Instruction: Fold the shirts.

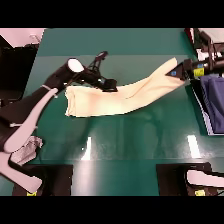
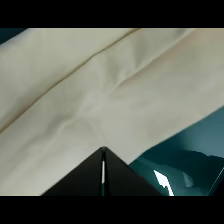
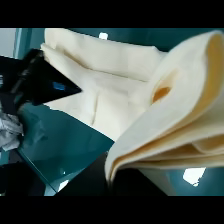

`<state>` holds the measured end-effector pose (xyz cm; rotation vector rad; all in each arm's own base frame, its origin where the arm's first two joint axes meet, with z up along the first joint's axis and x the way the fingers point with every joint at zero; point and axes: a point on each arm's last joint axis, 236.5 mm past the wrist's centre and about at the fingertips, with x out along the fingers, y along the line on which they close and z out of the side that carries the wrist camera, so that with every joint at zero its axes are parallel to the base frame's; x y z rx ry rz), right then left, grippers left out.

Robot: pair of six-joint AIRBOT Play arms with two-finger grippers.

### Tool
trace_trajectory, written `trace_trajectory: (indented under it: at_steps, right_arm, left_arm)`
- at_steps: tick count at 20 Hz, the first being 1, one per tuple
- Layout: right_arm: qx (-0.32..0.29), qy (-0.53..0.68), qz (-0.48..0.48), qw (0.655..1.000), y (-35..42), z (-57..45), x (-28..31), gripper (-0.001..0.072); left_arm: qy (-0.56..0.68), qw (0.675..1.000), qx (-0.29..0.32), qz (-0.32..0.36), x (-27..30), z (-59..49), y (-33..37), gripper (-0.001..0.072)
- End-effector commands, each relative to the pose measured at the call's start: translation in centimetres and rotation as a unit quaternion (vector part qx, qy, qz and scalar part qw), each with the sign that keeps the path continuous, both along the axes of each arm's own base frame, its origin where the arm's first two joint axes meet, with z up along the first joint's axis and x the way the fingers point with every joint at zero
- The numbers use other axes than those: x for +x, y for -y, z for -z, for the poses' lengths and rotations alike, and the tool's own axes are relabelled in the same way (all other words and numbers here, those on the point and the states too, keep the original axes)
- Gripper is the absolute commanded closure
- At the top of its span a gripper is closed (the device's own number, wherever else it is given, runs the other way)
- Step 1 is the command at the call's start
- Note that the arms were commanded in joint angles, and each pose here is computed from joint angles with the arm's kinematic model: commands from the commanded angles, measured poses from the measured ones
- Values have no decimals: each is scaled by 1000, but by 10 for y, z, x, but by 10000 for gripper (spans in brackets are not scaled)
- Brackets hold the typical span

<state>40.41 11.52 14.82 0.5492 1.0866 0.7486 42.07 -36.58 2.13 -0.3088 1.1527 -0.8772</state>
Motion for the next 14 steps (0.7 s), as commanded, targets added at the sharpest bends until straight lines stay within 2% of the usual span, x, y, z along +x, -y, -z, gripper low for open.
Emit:
trace_trajectory:
  at_steps: [1,8,14]
  right_arm:
    - [-1,43,-28,999,-38,-47,1,702]
    - [4,97,-112,989,-113,-82,5,701]
    - [9,101,-170,980,-165,-73,2,701]
  left_arm:
    - [-28,999,4,17,5,33,37,682]
    - [-55,997,44,23,7,75,29,682]
    - [-88,992,69,54,1,60,-17,683]
